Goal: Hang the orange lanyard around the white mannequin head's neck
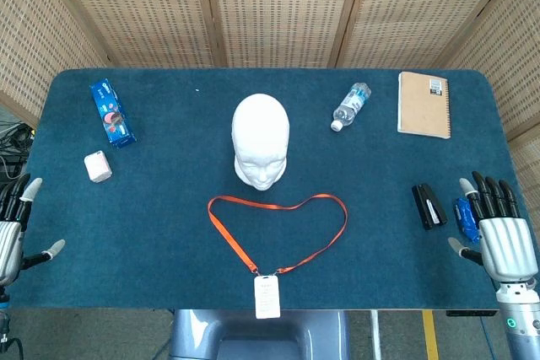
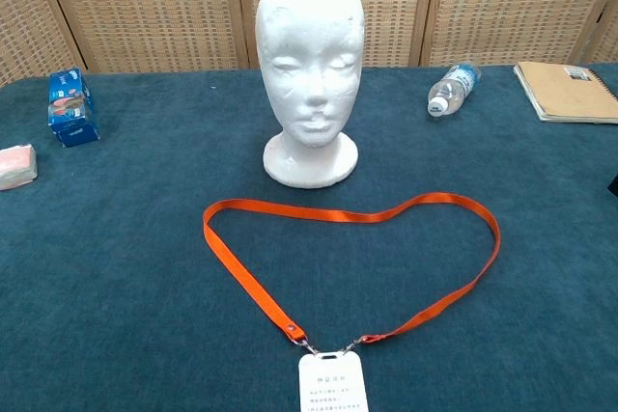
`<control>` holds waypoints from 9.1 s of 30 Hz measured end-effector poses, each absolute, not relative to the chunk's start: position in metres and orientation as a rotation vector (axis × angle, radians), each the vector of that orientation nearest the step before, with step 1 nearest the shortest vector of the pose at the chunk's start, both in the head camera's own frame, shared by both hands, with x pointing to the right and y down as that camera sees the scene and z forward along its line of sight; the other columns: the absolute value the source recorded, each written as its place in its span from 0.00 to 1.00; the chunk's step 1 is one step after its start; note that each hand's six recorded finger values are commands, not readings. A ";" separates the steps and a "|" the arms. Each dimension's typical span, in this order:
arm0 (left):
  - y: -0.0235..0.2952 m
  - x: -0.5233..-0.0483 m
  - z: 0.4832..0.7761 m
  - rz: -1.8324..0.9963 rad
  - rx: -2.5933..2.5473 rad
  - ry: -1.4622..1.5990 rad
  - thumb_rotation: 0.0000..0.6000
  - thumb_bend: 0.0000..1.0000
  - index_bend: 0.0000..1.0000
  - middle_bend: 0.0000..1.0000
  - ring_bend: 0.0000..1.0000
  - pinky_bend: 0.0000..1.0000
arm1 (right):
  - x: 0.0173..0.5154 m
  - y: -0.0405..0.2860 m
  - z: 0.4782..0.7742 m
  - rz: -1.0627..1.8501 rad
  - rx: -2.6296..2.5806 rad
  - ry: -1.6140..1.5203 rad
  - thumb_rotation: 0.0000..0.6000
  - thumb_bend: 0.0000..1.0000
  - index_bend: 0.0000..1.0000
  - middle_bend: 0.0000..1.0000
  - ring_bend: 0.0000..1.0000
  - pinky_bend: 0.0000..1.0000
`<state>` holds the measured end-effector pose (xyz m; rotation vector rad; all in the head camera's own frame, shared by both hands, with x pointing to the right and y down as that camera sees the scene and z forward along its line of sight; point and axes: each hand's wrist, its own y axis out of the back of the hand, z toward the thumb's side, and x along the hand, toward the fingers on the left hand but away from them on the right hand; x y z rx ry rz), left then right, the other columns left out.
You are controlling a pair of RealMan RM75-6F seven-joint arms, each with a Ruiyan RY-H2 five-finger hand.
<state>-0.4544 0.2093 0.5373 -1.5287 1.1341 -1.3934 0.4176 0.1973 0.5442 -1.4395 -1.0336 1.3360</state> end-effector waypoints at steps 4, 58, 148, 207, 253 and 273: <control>0.210 -0.455 0.537 -1.396 -1.526 1.132 1.00 0.00 0.00 0.00 0.00 0.00 | 0.416 0.198 0.549 1.346 -1.447 -1.019 1.00 0.00 0.00 0.00 0.00 0.00; 0.199 -0.457 0.583 -1.534 -1.506 1.038 1.00 0.00 0.00 0.00 0.00 0.00 | 0.207 0.099 0.745 1.498 -1.889 -0.536 1.00 0.55 0.52 0.00 0.00 0.00; 0.122 -0.182 0.758 -1.255 -1.992 0.546 1.00 0.44 0.75 0.00 0.00 0.00 | 0.224 0.111 0.711 1.369 -2.014 -0.593 1.00 0.70 0.74 0.04 0.00 0.00; -0.044 -0.209 0.600 -1.090 -1.771 1.091 1.00 0.48 0.78 0.00 0.00 0.00 | 0.182 -0.055 0.545 1.045 -1.955 -1.270 1.00 0.70 0.74 0.09 0.00 0.00; -0.046 -0.260 0.610 -1.080 -1.777 1.160 1.00 0.00 0.00 0.00 0.00 0.00 | 0.238 -0.066 0.575 1.196 -1.846 -1.325 1.00 0.02 0.21 0.03 0.00 0.00; 0.107 -0.293 0.621 -1.121 -1.872 0.728 1.00 0.61 0.07 1.00 1.00 1.00 | 0.333 0.061 0.556 1.148 -1.712 -1.172 1.00 0.00 0.20 0.01 0.00 0.00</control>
